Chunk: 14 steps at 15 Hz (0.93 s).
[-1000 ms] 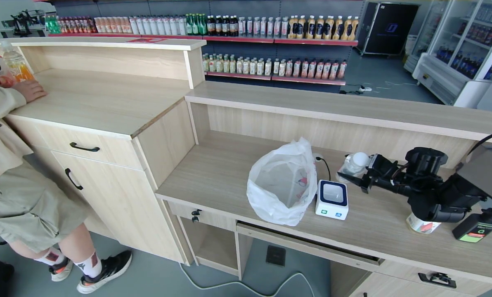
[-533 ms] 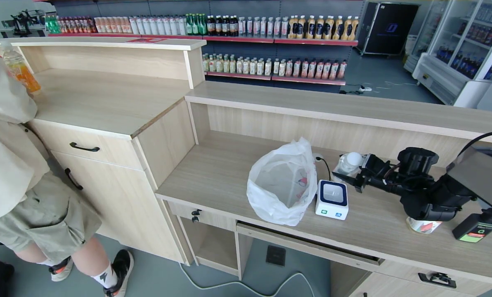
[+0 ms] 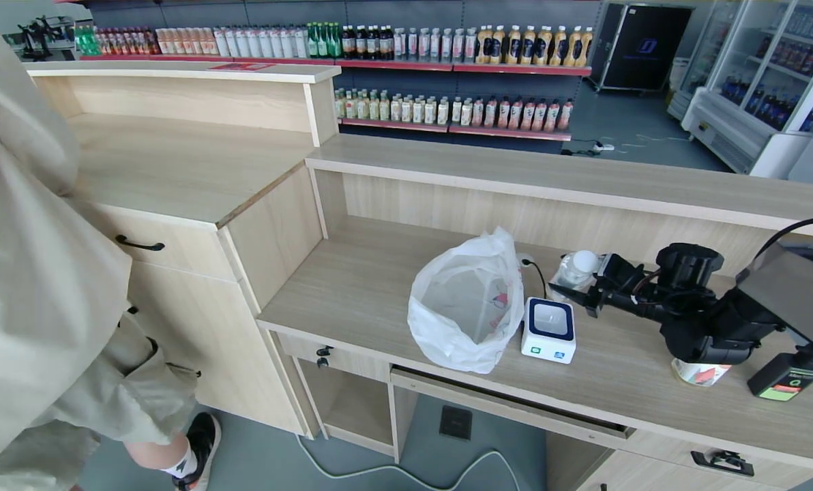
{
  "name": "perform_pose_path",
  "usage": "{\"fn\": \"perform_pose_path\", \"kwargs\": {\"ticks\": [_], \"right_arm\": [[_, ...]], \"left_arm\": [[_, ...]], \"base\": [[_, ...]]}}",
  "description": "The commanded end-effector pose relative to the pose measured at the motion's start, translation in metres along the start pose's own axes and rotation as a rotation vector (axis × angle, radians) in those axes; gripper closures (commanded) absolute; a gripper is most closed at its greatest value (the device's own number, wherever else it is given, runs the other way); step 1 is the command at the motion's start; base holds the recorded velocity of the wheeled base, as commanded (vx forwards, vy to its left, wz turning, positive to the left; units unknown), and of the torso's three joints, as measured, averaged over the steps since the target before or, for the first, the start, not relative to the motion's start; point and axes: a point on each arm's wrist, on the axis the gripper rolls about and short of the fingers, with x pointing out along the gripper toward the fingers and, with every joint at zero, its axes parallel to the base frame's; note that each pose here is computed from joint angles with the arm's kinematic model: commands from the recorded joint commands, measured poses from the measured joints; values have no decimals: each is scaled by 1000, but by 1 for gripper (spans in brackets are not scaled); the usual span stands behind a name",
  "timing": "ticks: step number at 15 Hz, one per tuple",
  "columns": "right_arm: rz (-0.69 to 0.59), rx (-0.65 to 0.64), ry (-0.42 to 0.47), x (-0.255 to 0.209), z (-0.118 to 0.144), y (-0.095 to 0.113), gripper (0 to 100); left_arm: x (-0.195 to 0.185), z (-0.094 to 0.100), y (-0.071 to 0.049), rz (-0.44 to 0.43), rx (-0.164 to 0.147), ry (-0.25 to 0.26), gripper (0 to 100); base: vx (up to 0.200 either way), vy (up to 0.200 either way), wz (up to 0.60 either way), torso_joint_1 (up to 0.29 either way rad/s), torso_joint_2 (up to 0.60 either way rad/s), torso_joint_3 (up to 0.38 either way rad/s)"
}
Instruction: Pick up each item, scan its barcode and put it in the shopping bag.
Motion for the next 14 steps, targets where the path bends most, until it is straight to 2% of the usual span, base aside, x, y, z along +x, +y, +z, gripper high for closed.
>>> {"fn": "perform_pose_path", "kwargs": {"ticks": [1, 6, 11, 12, 14], "right_arm": [[5, 1, -4, 2, 0, 2, 100], [-17, -3, 1, 6, 3, -1, 100], [-65, 54, 15, 6, 8, -7, 100], [-94, 49, 28, 4, 14, -14, 100], [-221, 71, 97, -13, 54, -38, 100]], "left_arm": [[0, 0, 0, 0, 0, 0, 0], [0, 0, 0, 0, 0, 0, 0], [0, 0, 0, 0, 0, 0, 0], [0, 0, 0, 0, 0, 0, 0], [0, 0, 0, 0, 0, 0, 0]], "base": [[0, 0, 0, 0, 0, 0], [0, 0, 0, 0, 0, 0], [0, 0, 0, 0, 0, 0], [0, 0, 0, 0, 0, 0], [0, 0, 0, 0, 0, 0]]}}
